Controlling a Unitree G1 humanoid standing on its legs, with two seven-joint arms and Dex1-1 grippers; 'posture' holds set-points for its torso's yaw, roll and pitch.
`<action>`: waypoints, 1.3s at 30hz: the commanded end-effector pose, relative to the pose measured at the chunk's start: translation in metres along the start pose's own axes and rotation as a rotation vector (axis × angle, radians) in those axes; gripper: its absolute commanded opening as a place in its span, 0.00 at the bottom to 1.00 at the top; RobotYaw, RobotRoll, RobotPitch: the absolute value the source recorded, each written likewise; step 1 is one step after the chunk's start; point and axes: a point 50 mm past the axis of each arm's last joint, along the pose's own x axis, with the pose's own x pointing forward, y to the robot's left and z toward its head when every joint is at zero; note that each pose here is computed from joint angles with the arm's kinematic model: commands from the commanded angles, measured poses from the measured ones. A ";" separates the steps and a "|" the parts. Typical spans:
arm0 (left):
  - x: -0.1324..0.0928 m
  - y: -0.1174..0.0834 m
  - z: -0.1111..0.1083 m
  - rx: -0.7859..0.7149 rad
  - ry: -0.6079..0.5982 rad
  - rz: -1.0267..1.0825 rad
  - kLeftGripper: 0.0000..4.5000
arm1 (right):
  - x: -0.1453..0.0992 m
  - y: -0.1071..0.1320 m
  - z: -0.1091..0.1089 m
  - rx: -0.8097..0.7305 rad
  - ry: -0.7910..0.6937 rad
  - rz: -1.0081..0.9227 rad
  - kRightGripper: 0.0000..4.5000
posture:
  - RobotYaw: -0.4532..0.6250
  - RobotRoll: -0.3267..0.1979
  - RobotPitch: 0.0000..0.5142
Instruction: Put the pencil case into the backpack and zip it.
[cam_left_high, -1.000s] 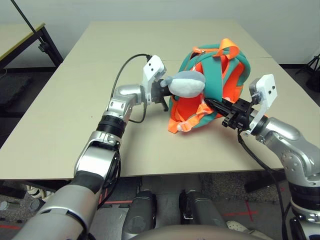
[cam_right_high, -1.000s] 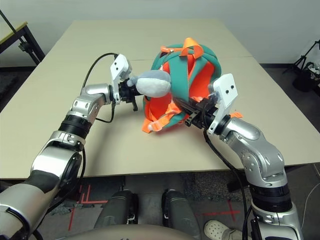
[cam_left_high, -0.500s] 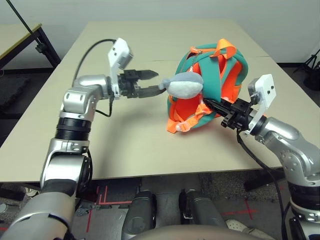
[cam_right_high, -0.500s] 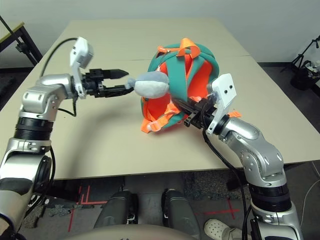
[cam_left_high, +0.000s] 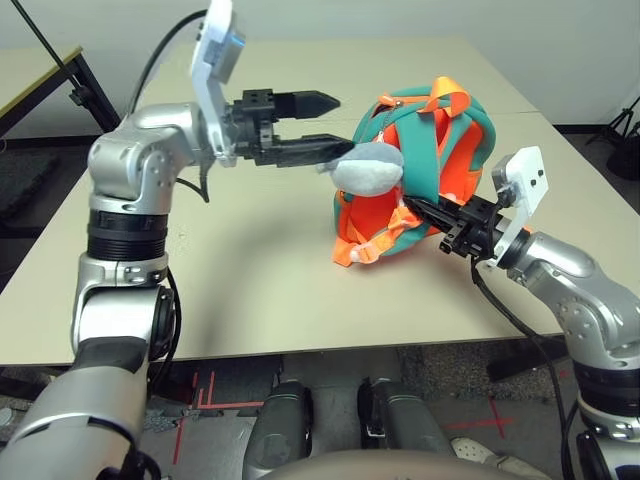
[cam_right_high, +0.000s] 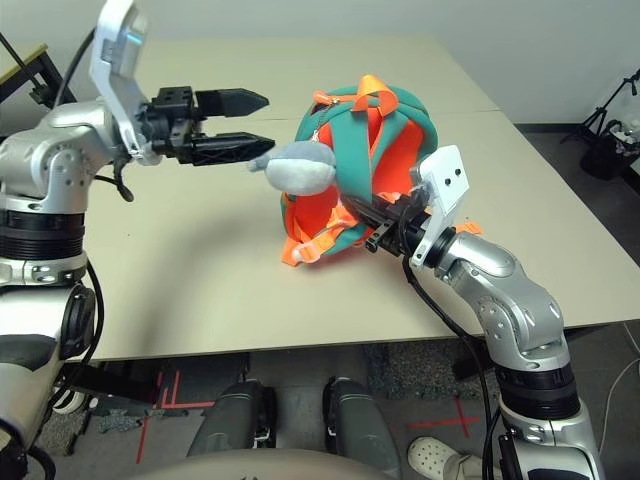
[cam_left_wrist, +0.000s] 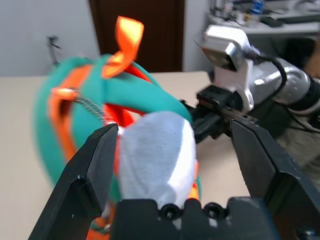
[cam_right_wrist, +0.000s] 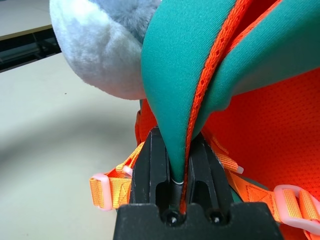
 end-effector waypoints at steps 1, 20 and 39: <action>0.010 0.006 -0.017 -0.010 0.056 0.000 1.00 | 0.000 0.005 0.000 -0.002 -0.008 0.017 0.02 | 0.48 0.62 0.13; 0.002 0.022 -0.049 -0.064 0.031 0.131 0.12 | -0.002 0.004 -0.001 -0.009 0.000 0.011 0.02 | 0.49 0.62 0.12; -0.065 0.017 -0.087 -0.197 0.093 0.418 0.07 | 0.002 0.004 -0.001 -0.005 0.009 0.036 0.02 | 0.51 0.62 0.15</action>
